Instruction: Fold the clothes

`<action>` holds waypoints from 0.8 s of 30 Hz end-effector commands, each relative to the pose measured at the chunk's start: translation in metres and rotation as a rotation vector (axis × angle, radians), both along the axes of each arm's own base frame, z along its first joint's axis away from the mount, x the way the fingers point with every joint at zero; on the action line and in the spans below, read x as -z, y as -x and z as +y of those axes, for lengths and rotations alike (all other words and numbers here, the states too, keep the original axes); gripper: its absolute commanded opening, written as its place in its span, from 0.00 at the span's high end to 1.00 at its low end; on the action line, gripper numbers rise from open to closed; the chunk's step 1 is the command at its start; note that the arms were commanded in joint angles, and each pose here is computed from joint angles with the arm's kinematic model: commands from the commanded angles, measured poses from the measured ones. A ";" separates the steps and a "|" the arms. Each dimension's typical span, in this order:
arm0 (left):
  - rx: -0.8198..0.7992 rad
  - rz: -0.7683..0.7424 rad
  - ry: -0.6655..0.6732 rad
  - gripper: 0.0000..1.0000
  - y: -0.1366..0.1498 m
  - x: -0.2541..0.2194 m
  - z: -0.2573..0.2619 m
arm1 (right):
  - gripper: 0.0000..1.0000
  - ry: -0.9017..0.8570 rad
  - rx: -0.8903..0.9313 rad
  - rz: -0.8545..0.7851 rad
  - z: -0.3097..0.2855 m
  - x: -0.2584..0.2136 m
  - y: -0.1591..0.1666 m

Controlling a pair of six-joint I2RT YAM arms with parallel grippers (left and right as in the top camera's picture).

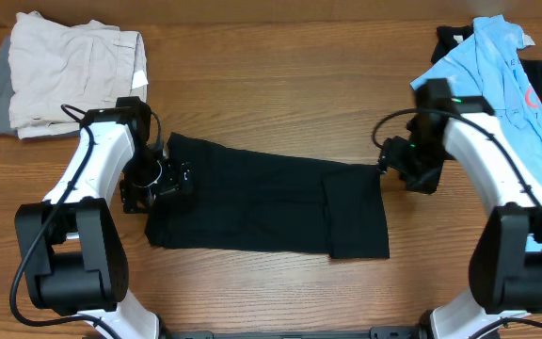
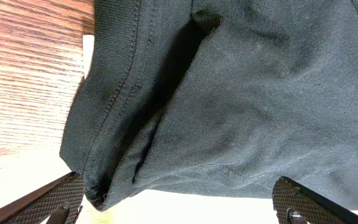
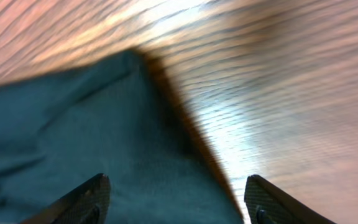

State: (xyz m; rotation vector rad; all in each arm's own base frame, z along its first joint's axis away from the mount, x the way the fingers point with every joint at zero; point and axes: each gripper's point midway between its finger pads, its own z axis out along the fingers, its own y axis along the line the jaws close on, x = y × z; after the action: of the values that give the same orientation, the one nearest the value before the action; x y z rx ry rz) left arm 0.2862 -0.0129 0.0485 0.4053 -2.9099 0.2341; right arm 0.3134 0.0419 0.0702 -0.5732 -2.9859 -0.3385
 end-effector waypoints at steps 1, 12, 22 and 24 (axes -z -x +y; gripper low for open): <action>0.002 -0.019 0.010 0.00 0.001 -0.008 -0.004 | 0.27 -0.397 -0.140 -0.117 0.020 -0.012 0.007; -0.006 -0.035 0.059 0.00 -0.002 -0.009 -0.012 | 0.26 -0.675 -0.014 -0.228 0.004 0.024 0.047; -0.008 -0.035 0.063 0.00 -0.002 -0.009 -0.013 | 0.20 -0.742 0.008 -0.260 0.020 0.043 0.062; -0.010 -0.040 0.082 0.00 -0.004 -0.010 -0.016 | 0.21 -0.742 0.019 -0.255 0.021 0.048 0.066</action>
State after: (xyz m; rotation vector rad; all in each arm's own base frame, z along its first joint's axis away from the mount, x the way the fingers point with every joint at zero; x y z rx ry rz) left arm 0.2886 -0.0210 0.0498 0.4104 -2.9062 0.3067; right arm 0.2545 0.0571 0.0234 -0.4800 -2.7669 -1.4943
